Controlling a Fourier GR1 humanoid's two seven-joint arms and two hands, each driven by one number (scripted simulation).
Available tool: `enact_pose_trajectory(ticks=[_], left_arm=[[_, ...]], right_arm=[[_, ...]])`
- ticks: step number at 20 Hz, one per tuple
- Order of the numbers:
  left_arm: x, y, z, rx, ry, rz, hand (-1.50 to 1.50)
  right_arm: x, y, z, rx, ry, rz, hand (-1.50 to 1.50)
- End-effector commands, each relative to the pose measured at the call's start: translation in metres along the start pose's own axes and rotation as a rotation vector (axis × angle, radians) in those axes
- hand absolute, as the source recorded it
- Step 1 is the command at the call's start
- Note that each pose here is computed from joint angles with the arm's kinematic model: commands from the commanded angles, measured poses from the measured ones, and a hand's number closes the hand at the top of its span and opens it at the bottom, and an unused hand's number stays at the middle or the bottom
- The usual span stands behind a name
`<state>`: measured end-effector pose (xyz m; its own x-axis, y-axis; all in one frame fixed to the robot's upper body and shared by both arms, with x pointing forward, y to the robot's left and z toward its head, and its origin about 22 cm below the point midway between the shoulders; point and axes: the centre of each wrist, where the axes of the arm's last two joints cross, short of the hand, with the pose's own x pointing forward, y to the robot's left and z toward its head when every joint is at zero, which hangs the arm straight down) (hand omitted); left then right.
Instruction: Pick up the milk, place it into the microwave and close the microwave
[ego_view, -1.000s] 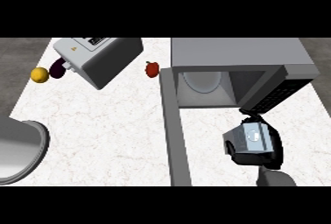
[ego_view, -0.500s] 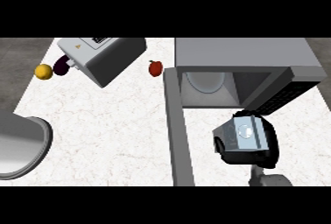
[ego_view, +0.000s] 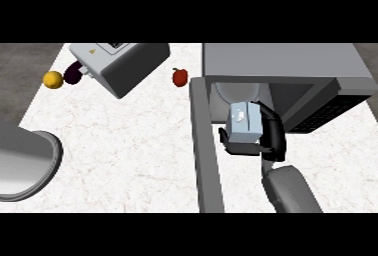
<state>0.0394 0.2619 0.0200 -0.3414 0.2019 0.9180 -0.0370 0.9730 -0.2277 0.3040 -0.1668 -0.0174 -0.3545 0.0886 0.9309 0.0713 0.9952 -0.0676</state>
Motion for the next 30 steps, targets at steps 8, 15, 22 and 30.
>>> enact_pose_trajectory(ticks=[8,15,22,30], left_arm=[[0.014,0.020,-0.004,0.006,0.005,-0.010,-1.50],[-0.002,0.017,-0.008,-0.012,0.006,-0.001,-1.50],[-0.002,0.012,-0.012,-0.042,0.023,0.023,-1.50],[-0.005,0.016,-0.013,-0.071,0.008,0.009,-1.50]], right_arm=[[-0.048,0.003,-0.038,-0.059,0.107,0.047,1.50],[-0.049,-0.009,-0.075,-0.089,0.107,0.248,1.50],[-0.059,-0.034,-0.074,-0.084,0.120,0.346,1.50],[-0.041,-0.047,-0.102,-0.095,-0.010,0.515,1.50]])
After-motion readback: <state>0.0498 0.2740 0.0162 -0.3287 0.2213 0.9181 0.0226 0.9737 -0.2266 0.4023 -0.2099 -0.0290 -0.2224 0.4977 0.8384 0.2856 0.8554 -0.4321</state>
